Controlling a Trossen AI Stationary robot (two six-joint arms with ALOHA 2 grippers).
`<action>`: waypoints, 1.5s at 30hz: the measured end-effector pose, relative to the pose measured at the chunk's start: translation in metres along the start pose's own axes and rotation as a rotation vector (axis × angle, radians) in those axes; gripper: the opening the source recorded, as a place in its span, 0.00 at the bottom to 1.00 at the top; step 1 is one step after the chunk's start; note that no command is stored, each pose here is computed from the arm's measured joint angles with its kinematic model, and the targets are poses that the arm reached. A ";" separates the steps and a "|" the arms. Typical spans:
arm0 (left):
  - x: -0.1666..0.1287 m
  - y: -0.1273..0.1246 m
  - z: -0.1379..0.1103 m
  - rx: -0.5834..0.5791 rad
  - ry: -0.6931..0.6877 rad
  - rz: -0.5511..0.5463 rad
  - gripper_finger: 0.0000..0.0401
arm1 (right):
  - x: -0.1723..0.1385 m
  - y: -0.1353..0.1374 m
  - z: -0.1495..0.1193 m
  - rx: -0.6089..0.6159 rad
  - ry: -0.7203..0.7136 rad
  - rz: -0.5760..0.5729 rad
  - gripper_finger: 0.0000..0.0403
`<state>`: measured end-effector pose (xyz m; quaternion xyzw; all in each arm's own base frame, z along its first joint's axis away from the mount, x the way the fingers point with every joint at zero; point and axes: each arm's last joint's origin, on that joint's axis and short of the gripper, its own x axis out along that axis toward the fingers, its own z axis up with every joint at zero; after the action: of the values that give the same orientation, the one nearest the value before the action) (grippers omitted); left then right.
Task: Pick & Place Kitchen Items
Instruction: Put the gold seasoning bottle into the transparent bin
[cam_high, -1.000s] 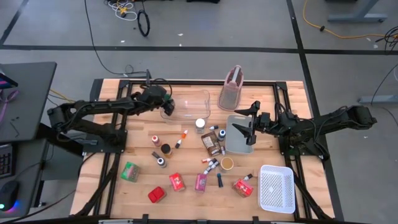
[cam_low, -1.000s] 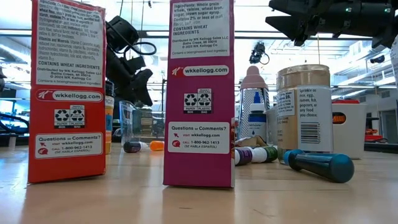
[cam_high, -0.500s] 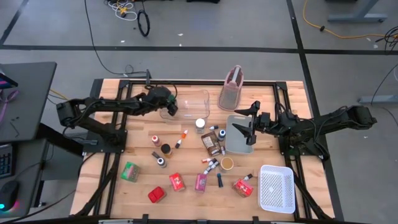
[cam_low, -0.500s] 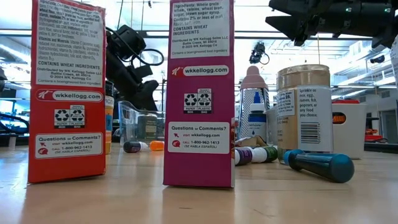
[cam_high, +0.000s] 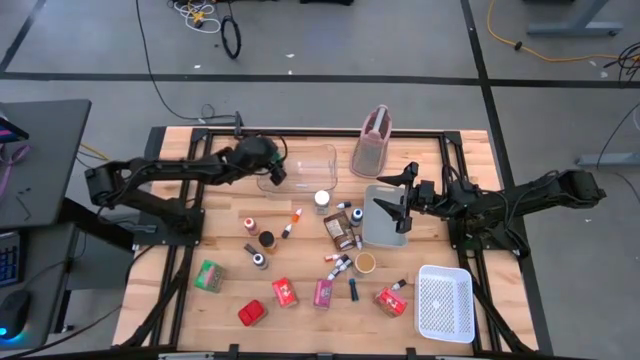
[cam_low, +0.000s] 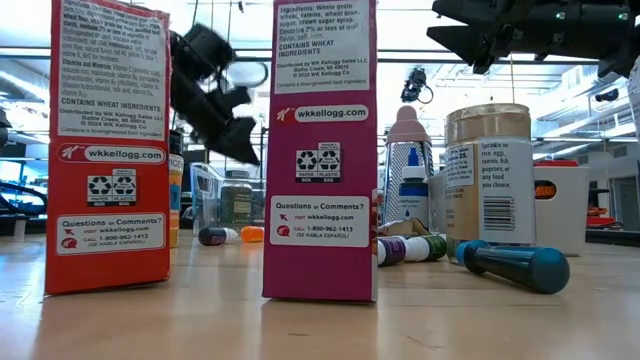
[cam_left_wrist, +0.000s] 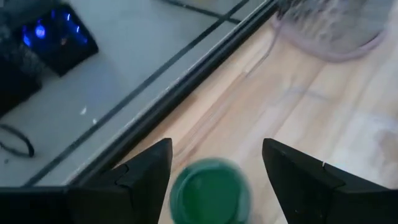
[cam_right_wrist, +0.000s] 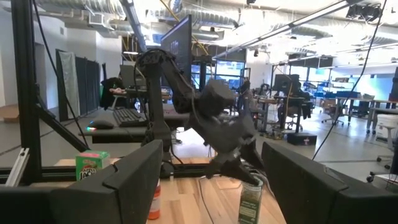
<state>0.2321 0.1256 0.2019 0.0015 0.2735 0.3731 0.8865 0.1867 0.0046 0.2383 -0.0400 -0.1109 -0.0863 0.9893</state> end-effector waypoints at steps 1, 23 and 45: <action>-0.004 -0.001 0.005 0.013 -0.017 -0.008 0.65 | 0.000 0.000 0.000 0.000 0.000 0.000 0.71; -0.101 -0.016 0.052 0.053 -0.387 -0.192 0.65 | 0.045 0.015 -0.005 0.117 0.240 0.353 0.71; -0.098 -0.018 0.045 0.089 -0.314 -0.194 0.65 | 0.056 0.090 -0.062 0.189 0.690 0.612 0.85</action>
<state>0.2099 0.0573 0.2839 0.0725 0.1470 0.2685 0.9492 0.2696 0.0782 0.1848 0.0503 0.2340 0.2113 0.9476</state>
